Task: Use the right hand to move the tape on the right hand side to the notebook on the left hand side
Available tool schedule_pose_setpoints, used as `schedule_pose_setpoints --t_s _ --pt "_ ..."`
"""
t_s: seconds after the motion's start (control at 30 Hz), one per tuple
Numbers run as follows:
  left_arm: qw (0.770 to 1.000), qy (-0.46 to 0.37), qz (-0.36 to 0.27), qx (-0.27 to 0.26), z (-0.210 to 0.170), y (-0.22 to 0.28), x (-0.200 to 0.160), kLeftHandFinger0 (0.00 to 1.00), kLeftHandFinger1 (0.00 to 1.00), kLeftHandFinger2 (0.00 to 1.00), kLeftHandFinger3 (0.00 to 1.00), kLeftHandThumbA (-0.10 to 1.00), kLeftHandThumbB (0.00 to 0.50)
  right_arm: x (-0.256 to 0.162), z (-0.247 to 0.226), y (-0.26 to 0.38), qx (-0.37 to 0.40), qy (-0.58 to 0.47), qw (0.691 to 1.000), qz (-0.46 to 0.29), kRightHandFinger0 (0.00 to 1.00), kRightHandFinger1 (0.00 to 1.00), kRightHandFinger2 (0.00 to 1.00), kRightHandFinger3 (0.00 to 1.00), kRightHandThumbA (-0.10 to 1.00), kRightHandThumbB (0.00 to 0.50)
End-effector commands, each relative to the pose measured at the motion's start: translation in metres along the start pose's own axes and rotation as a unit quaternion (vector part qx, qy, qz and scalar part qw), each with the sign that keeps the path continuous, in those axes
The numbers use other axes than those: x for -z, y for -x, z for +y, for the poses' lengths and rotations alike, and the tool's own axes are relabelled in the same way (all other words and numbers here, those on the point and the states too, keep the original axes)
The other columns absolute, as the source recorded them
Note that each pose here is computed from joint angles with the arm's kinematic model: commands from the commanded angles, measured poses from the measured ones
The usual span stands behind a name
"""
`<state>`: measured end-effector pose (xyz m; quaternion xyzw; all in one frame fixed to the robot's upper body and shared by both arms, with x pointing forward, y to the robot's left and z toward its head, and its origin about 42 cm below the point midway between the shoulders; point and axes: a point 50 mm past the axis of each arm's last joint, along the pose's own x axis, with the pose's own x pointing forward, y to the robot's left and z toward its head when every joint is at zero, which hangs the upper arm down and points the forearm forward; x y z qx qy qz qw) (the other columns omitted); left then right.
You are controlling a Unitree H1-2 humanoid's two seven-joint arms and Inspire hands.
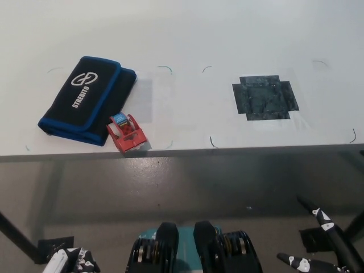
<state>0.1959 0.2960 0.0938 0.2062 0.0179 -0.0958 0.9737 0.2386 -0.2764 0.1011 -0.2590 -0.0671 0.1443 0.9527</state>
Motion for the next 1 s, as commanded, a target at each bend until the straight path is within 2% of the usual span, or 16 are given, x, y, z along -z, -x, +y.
schedule_pose_setpoints --t_s 0.0,0.33,0.4,0.57,0.67,0.77,0.97 --pt "1.000 -0.015 -0.021 0.005 0.0087 -0.0025 -0.0069 0.26 0.21 0.25 0.40 0.20 0.032 -0.0086 -0.0095 -0.0074 0.011 0.034 0.999 -0.038 1.00 1.00 1.00 1.00 1.00 0.267" --pt "0.999 -0.014 -0.028 0.005 0.0088 -0.0037 -0.0074 0.26 0.20 0.23 0.39 0.17 0.024 -0.0078 -0.0096 -0.0071 0.007 0.045 0.998 -0.031 1.00 1.00 1.00 1.00 1.00 0.275" --pt "1.000 -0.018 -0.025 0.006 0.0089 -0.0036 -0.0077 0.27 0.21 0.24 0.39 0.23 0.026 -0.0071 -0.0088 -0.0068 0.007 0.047 0.998 -0.031 1.00 1.00 1.00 1.00 1.00 0.274" --pt "0.999 -0.020 -0.025 0.005 0.0101 -0.0022 -0.0063 0.26 0.20 0.24 0.40 0.24 0.028 -0.0054 -0.0090 -0.0075 -0.015 0.049 0.998 -0.037 1.00 1.00 1.00 1.00 1.00 0.308" --pt "1.000 -0.019 -0.024 0.005 0.0098 -0.0015 -0.0055 0.26 0.20 0.24 0.40 0.27 0.032 -0.0056 -0.0089 -0.0083 -0.026 0.079 0.995 -0.050 1.00 1.00 1.00 1.00 1.00 0.292" --pt "0.999 -0.021 -0.026 0.003 0.0094 -0.0018 -0.0051 0.25 0.20 0.24 0.40 0.27 0.033 -0.0075 -0.0090 -0.0098 -0.024 0.075 0.996 -0.052 1.00 1.00 1.00 1.00 1.00 0.312" --pt "0.999 -0.025 -0.029 0.002 0.0095 -0.0027 -0.0069 0.24 0.20 0.24 0.40 0.28 0.033 -0.0081 -0.0115 -0.0111 -0.028 0.080 0.995 -0.050 1.00 1.00 1.00 1.00 1.00 0.293"
